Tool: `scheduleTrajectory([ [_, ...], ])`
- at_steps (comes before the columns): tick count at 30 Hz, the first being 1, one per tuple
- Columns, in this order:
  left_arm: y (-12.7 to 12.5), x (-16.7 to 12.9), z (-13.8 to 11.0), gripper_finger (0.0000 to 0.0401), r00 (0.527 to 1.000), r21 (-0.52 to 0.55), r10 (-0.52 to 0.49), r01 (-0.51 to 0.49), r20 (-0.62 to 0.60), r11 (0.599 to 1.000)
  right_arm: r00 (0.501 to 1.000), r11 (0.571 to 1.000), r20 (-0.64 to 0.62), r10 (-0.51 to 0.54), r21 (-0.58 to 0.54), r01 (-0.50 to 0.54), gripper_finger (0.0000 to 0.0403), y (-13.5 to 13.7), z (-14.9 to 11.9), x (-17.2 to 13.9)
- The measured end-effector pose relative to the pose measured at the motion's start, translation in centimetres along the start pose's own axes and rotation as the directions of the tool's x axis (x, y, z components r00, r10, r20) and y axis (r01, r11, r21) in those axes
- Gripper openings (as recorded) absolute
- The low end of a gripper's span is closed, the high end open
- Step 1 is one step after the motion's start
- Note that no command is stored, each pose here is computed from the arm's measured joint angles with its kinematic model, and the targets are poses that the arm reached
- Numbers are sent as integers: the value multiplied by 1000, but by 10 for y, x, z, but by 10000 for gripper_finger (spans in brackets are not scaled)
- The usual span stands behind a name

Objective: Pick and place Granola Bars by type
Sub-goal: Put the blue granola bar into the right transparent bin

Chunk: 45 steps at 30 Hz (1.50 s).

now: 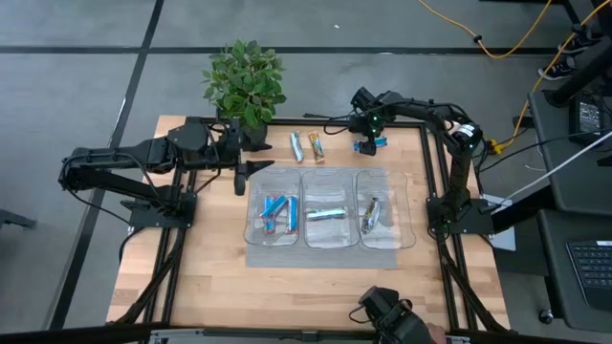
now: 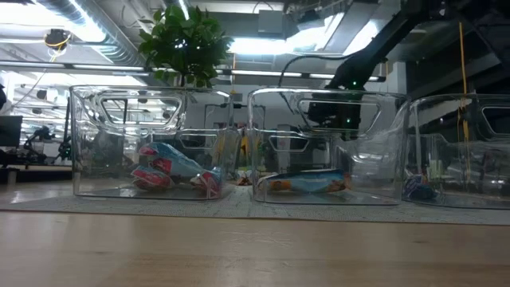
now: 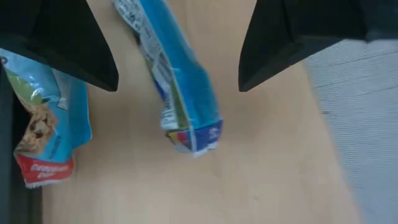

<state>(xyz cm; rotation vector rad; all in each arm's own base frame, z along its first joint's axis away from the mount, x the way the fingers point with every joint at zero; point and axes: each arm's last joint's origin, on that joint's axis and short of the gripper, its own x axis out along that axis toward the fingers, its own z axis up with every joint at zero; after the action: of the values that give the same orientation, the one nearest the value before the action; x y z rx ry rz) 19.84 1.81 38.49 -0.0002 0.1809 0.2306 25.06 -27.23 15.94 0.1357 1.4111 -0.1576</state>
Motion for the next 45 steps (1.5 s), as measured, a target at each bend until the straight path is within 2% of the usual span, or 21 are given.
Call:
scheduleTrajectory([
  [7, 0, 0, 0, 182, 1000, -15, 0, 0, 0, 1000, 1000, 1000, -4, -26, -2, 26, 326, -3, 2, 7],
  [11, 0, 0, 1, 182, 1000, -23, 0, 0, 8, 1000, 1000, 1000, 0, -30, -5, 30, 297, -3, 2, 7],
  [16, 0, 0, 1, 182, 1000, -24, 0, 0, 14, 1000, 1000, 1000, -1, -28, -5, 28, 228, -3, 2, 7],
  [25, 0, 0, 1, 182, 1000, -24, 0, 0, 14, 1000, 1000, 999, -25, -7, -44, 6, 80, -1, 0, 7],
  [30, 0, 0, 1, 182, 1000, -24, 0, 0, 14, 1000, 997, 998, -52, 51, -38, -53, 22, 3, -4, 6],
  [33, 0, 0, 1, 182, 1000, -24, 0, 0, 14, 1000, 994, 996, -75, 75, -33, -77, 10, 5, -7, 6],
  [38, 0, 0, 1, 182, 1000, -17, 0, 0, 14, 1000, 992, 995, -84, 90, -29, -93, 19, 8, -9, -1],
  [45, 0, 0, 1, 182, 1000, -14, 0, 0, 13, 1000, 999, 998, -4, 54, -41, -54, 8, 14, -11, -38],
])
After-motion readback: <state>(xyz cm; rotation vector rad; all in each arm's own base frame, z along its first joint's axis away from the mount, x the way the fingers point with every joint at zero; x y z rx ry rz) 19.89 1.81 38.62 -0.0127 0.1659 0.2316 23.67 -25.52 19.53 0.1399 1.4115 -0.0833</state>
